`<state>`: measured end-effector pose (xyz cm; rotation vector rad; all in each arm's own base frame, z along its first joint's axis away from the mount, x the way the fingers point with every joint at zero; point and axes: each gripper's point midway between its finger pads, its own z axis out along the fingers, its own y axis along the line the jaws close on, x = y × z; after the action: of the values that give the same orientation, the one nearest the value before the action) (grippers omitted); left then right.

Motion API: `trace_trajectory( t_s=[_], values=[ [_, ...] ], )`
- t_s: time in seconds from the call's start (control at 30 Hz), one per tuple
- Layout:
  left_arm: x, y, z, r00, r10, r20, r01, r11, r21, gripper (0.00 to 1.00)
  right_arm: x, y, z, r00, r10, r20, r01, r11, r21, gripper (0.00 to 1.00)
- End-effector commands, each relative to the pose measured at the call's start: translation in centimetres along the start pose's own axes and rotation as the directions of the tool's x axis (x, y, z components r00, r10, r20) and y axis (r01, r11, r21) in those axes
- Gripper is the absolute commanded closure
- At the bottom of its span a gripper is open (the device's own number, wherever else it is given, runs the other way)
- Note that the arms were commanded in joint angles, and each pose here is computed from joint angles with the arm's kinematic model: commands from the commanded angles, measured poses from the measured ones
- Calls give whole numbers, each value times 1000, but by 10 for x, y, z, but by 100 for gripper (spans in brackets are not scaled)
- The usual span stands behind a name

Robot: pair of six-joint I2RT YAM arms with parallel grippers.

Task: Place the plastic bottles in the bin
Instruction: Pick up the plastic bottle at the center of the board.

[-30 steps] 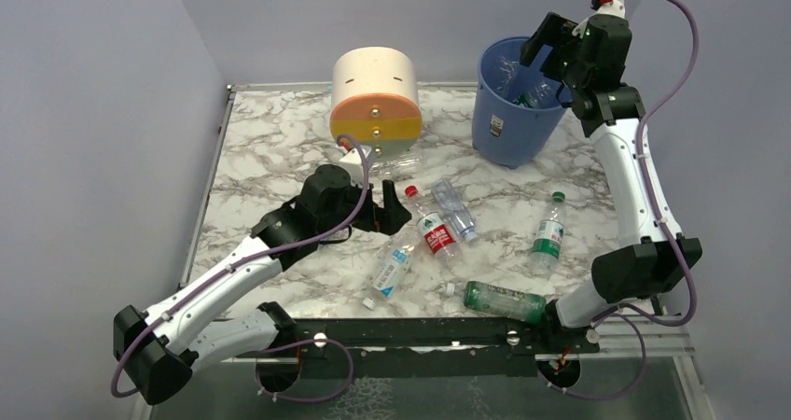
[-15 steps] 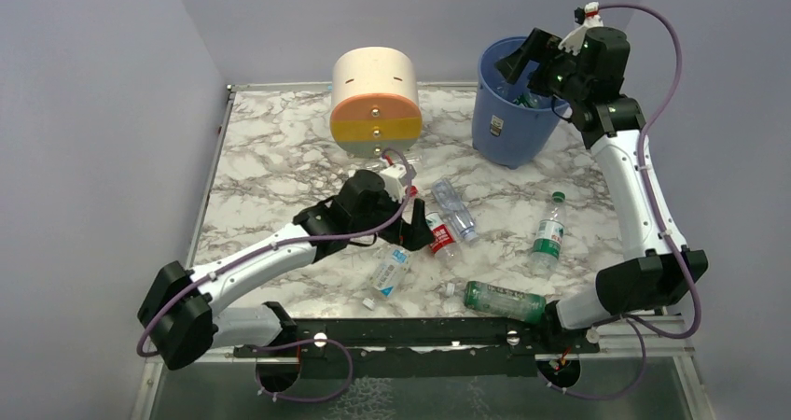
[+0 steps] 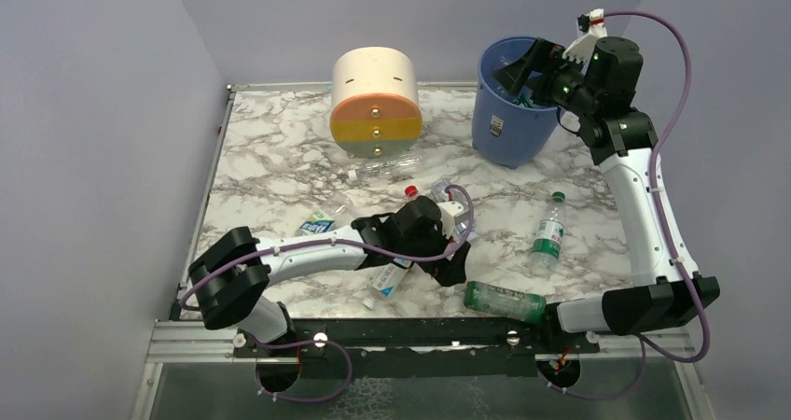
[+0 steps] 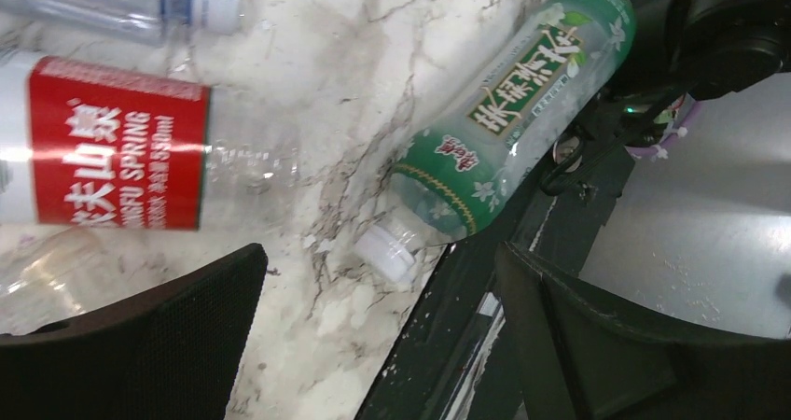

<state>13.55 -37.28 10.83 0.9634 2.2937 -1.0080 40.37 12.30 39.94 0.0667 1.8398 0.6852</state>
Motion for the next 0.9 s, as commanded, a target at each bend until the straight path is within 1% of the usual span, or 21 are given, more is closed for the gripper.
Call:
trace_trajectory(
  t_s=[0.0, 0.27, 0.87],
  values=[
    [-17, -19, 10, 996, 80, 45, -82, 996, 33, 1, 4, 12, -13, 1000, -15, -20, 15, 999, -46, 0],
    [-10, -30, 17, 991, 131, 24, -133, 989, 63, 1, 11, 12, -12, 999, -11, -39, 8, 998, -59, 0],
    [-1, -43, 36, 978, 209, -2, -207, 971, 124, 1, 10, 16, -16, 999, -17, -36, 15, 998, -68, 0]
  ],
)
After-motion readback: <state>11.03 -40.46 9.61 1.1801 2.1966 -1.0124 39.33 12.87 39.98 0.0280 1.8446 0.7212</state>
